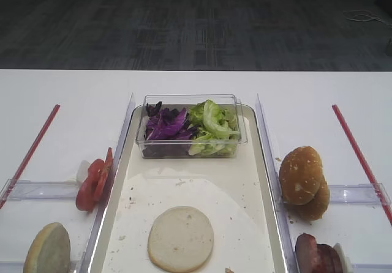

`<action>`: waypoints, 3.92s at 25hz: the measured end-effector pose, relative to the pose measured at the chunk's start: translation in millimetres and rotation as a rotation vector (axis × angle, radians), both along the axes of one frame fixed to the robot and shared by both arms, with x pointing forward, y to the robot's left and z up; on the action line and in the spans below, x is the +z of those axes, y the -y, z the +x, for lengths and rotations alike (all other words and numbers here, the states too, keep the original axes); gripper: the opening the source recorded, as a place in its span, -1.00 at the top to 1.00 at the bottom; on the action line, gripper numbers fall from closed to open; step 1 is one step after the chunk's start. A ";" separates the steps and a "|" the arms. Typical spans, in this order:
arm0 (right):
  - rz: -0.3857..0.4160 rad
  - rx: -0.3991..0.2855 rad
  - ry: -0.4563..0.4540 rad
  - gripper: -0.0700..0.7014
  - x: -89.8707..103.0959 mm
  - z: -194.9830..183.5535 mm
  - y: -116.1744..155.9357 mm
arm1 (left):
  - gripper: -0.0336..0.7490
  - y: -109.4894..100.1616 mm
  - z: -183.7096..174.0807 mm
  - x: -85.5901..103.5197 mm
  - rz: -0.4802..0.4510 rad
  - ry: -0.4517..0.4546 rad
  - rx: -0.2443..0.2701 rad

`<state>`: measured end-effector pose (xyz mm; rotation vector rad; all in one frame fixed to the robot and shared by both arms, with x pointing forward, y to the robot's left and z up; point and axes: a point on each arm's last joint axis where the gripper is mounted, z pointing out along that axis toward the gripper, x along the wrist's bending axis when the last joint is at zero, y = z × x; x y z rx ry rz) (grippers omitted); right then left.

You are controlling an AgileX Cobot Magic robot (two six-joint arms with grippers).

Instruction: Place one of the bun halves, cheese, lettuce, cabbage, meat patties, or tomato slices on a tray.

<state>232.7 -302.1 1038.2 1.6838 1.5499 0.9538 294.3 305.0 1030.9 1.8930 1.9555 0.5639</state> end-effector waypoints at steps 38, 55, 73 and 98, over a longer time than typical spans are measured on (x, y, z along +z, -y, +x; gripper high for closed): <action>0.000 0.000 0.000 -0.40 0.0 0.0 0.0 | 0.00 2.1 -66.8 9.0 0.018 0.441 0.014; 0.000 0.000 0.000 -0.40 0.0 0.0 0.0 | 0.00 1.1 -67.0 9.0 0.020 0.441 0.028; 0.000 0.000 0.000 -0.40 0.0 0.0 0.0 | -0.10 1.1 -67.0 9.0 0.010 0.442 0.039; 0.000 0.000 0.000 -0.40 0.0 0.0 0.0 | -0.10 1.1 -67.0 9.0 0.007 0.442 0.042</action>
